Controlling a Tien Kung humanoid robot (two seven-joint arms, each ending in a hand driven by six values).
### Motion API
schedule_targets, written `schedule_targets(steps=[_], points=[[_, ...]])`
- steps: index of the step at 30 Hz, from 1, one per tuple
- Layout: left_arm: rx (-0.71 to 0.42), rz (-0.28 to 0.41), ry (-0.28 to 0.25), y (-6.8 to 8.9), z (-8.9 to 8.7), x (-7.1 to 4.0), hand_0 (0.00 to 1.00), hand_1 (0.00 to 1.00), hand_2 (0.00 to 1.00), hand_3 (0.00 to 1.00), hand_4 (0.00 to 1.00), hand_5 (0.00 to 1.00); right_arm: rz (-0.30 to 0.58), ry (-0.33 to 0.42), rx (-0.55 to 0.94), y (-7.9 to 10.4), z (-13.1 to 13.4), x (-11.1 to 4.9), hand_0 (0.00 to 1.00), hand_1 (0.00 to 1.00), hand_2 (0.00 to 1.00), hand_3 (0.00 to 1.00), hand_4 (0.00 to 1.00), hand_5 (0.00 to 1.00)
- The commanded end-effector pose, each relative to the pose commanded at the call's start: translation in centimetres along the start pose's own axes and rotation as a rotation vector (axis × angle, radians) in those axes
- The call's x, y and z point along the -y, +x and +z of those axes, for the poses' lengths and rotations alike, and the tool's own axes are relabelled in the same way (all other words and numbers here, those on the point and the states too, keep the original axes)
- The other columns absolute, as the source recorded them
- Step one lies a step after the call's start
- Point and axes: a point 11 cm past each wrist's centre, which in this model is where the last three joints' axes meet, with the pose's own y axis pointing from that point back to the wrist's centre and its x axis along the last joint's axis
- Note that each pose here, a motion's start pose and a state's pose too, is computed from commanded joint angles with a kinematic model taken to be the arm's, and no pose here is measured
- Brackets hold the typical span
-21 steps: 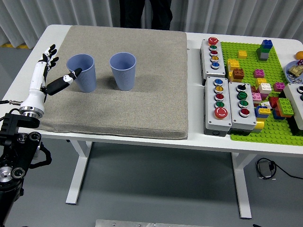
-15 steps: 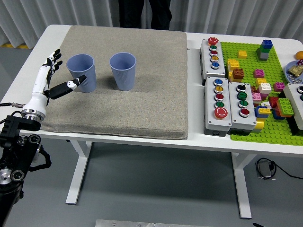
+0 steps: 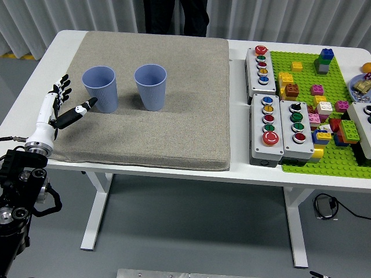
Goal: Pick cup pour cup place
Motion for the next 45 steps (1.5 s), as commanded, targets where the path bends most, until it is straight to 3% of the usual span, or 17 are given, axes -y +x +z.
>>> schedule_targets(steps=[7,14,34,38,39,44,45], points=[[-0.100,0.009,-0.053,-1.0,0.6,0.7,0.901,0.923,0.998,0.998,0.998,0.456,-0.007,0.000,-0.002,-0.3,-0.1,0.0,0.660,0.648,0.665,0.634,0.491,0.133],[-0.170,-0.006,-0.049,-1.6,0.2,0.8,0.890,0.918,0.998,0.998,0.998,0.454,-0.011,0.003,0.004,-0.5,-0.1,0.1,0.661,0.648,0.666,0.635,0.491,0.132],[-0.127,-0.018,0.000,-2.4,-1.4,0.8,0.898,0.914,0.998,0.998,0.998,0.468,-0.008,-0.010,-0.007,-0.4,0.5,0.1,0.661,0.647,0.666,0.634,0.490,0.130],[-0.122,-0.021,-0.012,-2.5,-1.1,1.0,0.898,0.914,0.998,0.998,0.998,0.468,-0.009,-0.011,-0.007,-0.4,0.5,0.1,0.661,0.647,0.666,0.634,0.490,0.130],[-0.122,-0.022,-0.015,-2.5,-1.0,1.0,0.891,0.914,0.998,0.998,0.974,0.329,-0.009,-0.010,-0.006,-0.4,0.5,0.1,0.661,0.647,0.666,0.633,0.490,0.130],[-0.111,-0.026,-0.030,-2.4,-0.5,1.3,0.891,0.914,0.998,0.998,0.974,0.329,-0.010,-0.004,-0.002,-0.5,0.2,0.1,0.661,0.647,0.666,0.633,0.490,0.130],[-0.109,-0.027,-0.031,-2.4,-0.4,1.3,0.891,0.914,0.998,0.998,0.953,0.222,-0.010,-0.004,-0.001,-0.5,0.2,0.1,0.661,0.647,0.666,0.633,0.490,0.131]])
